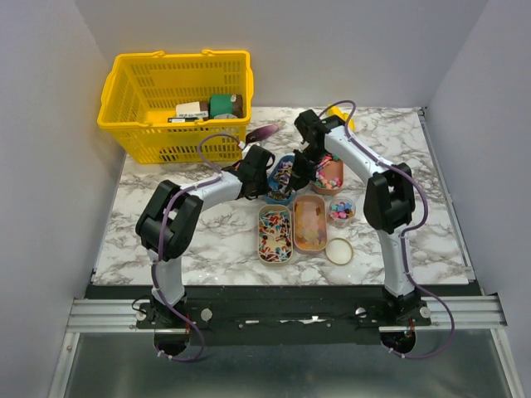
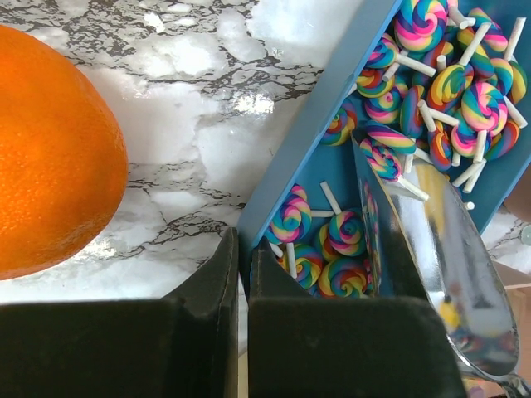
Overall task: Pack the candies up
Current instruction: Scoop the fake candies from the storage box.
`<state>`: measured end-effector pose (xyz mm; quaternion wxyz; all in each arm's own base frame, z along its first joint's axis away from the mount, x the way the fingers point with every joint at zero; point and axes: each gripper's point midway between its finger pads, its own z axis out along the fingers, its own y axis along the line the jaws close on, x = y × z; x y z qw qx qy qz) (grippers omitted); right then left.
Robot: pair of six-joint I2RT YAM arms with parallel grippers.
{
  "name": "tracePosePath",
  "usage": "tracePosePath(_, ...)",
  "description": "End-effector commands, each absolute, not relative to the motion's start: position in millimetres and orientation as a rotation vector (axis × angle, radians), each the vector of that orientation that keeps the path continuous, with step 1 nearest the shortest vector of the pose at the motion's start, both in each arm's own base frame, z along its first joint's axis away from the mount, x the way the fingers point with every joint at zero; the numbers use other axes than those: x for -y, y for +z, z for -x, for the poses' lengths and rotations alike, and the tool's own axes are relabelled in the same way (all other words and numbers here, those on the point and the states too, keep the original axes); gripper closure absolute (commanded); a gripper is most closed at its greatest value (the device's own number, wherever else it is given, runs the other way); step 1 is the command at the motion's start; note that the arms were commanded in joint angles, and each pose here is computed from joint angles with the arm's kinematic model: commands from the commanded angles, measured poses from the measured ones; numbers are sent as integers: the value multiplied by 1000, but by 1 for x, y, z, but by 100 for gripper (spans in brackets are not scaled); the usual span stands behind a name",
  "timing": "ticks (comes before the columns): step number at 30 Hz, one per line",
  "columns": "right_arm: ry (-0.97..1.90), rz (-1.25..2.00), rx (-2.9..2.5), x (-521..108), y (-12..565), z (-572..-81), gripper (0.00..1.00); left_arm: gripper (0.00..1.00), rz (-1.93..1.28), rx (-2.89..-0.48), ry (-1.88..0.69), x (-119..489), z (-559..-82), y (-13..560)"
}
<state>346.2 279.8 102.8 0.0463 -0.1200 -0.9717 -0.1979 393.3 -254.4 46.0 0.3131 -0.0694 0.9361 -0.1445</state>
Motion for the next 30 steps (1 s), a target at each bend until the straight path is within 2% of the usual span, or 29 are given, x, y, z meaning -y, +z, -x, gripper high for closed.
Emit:
tracePosePath(1, -456, 430, 3006, -266, 59, -361, 99, 100, 238, -2491, -367, 247, -384, 44)
tracePosePath(17, -441, 466, 3022, -280, 34, -370, 99, 100, 242, -2476, -354, 253, -385, 51)
tracePosePath(30, -506, 338, 2971, -285, 14, -359, 99, 100, 218, -2480, -362, 257, -388, 52)
